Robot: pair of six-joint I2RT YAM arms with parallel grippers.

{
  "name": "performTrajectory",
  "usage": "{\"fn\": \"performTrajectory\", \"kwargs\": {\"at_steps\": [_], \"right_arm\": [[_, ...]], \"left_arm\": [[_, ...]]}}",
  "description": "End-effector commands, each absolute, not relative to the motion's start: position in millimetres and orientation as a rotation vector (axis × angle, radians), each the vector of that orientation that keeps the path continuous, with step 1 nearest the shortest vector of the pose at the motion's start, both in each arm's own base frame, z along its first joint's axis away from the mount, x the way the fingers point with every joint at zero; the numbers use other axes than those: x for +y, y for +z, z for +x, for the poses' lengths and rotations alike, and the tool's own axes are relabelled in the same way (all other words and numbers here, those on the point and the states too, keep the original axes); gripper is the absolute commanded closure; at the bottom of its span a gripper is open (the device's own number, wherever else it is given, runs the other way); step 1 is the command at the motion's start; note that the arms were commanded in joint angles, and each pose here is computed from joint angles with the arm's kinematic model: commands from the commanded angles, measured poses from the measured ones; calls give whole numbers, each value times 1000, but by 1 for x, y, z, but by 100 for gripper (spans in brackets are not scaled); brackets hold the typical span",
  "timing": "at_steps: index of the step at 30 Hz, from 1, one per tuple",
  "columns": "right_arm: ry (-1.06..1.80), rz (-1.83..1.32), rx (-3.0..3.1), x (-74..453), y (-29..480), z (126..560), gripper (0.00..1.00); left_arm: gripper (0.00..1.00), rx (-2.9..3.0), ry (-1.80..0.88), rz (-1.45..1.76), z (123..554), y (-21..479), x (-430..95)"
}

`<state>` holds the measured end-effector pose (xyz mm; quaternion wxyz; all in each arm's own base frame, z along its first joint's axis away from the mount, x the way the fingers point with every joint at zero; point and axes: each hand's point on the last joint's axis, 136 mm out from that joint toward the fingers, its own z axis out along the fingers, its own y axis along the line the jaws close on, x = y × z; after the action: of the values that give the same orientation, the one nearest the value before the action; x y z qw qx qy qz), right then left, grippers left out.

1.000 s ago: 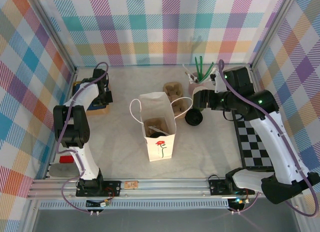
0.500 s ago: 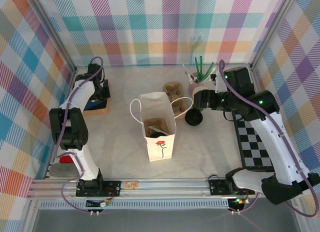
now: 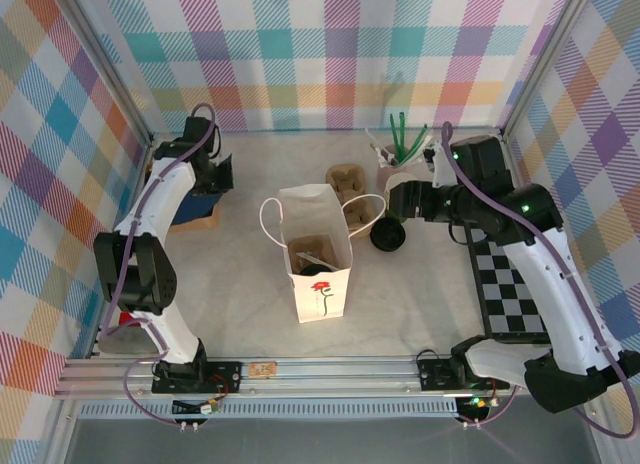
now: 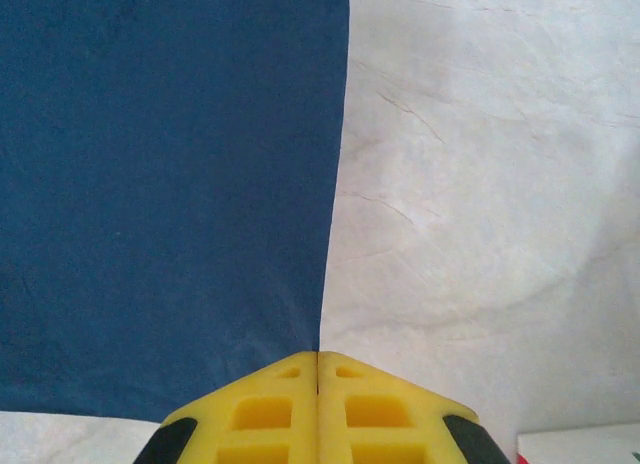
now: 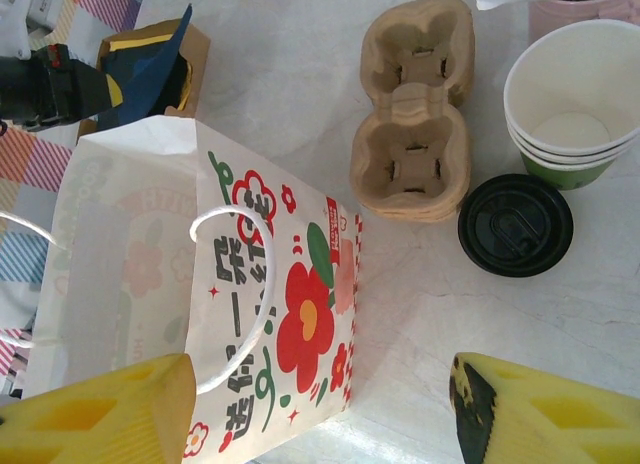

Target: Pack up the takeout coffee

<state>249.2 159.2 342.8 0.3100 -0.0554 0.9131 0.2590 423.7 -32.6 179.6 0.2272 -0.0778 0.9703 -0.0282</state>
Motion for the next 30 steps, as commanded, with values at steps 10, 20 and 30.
{"fn": "performTrajectory", "kwargs": {"at_steps": [10,20,30], "right_arm": [[726,-169,2394,167,339,252,32],[755,-179,2405,174,337,259,33],[765,-183,2413,178,334,264,33]], "left_arm": [[100,2569,-70,-513,405,181,28],[100,2599,-23,-681,390,137,64],[100,2584,14,-749,388,135,87]]}}
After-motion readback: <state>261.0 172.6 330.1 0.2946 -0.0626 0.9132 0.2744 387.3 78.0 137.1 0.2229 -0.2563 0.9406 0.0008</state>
